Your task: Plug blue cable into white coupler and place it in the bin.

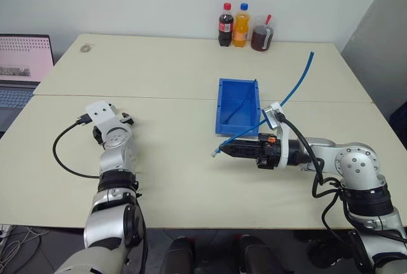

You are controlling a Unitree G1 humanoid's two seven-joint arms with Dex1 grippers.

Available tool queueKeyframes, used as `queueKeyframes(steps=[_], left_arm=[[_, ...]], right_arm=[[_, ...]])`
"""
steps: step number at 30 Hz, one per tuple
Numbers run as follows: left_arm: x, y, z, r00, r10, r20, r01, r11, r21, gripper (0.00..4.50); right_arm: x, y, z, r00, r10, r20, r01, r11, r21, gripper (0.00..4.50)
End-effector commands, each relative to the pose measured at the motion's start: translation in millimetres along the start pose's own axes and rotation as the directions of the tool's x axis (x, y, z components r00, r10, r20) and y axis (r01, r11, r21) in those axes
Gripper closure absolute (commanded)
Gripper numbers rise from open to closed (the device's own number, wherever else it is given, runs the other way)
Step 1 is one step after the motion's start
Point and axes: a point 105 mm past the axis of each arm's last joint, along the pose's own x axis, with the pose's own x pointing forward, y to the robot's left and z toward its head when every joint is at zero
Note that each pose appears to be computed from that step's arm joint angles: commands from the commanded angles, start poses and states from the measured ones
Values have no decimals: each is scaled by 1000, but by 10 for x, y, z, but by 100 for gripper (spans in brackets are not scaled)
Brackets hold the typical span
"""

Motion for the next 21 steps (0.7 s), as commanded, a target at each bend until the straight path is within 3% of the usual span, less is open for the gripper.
queueKeyframes(steps=[1,21], left_arm=[[58,16,79,999,10,31,-11,1000,5,3],[197,-10,297,998,-36,42,36,999,4,3]], right_arm=[[-11,98,84,1000,24,18,-23,999,-46,431],[-12,110,32,999,-9,33,11,999,-46,431]])
